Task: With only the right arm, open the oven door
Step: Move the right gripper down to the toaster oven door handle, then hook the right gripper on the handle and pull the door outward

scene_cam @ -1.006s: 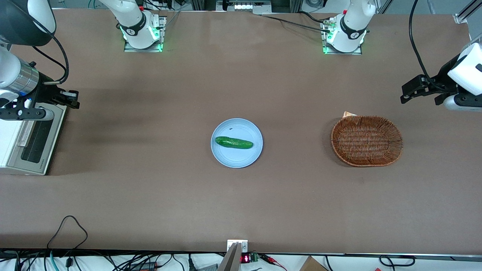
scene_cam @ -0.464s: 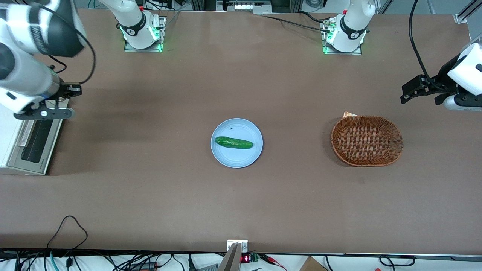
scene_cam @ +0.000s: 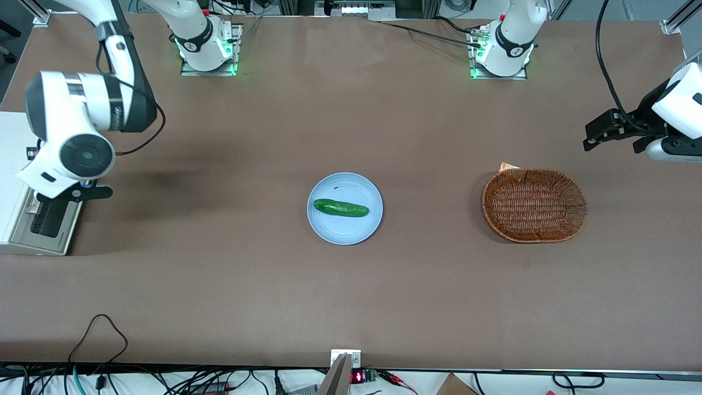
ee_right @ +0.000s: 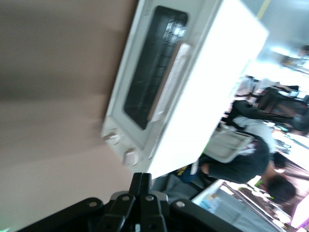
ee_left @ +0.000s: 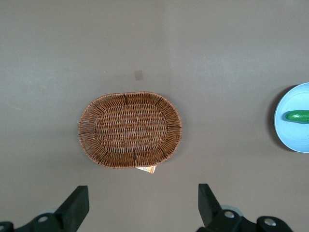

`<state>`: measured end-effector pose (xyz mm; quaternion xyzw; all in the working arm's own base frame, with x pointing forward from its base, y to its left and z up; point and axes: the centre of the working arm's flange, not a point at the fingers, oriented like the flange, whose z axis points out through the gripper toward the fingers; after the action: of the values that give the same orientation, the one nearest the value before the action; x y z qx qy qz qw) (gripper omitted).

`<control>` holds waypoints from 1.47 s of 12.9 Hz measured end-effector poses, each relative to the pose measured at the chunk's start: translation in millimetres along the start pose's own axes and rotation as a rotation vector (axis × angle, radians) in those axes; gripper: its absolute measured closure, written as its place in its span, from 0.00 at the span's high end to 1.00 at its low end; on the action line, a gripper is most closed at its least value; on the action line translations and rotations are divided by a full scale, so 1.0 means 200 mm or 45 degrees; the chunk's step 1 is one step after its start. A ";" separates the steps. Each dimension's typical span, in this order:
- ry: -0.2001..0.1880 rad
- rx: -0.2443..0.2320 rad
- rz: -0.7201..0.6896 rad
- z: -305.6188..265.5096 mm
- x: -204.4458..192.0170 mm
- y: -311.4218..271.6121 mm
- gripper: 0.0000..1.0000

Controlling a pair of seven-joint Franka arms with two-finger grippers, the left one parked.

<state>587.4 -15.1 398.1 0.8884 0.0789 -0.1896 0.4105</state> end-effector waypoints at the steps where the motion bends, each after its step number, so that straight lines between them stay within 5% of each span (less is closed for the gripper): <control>1: 0.007 -0.050 0.021 0.05 0.03 -0.02 0.01; 6: 0.019 -0.253 0.196 0.32 0.18 -0.06 0.01; 10: 0.042 -0.355 0.360 0.52 0.29 -0.17 0.01; 19: 0.097 -0.391 0.404 0.70 0.32 -0.15 0.01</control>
<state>598.9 -101.6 268.7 0.8232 -0.0185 -0.0744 0.5625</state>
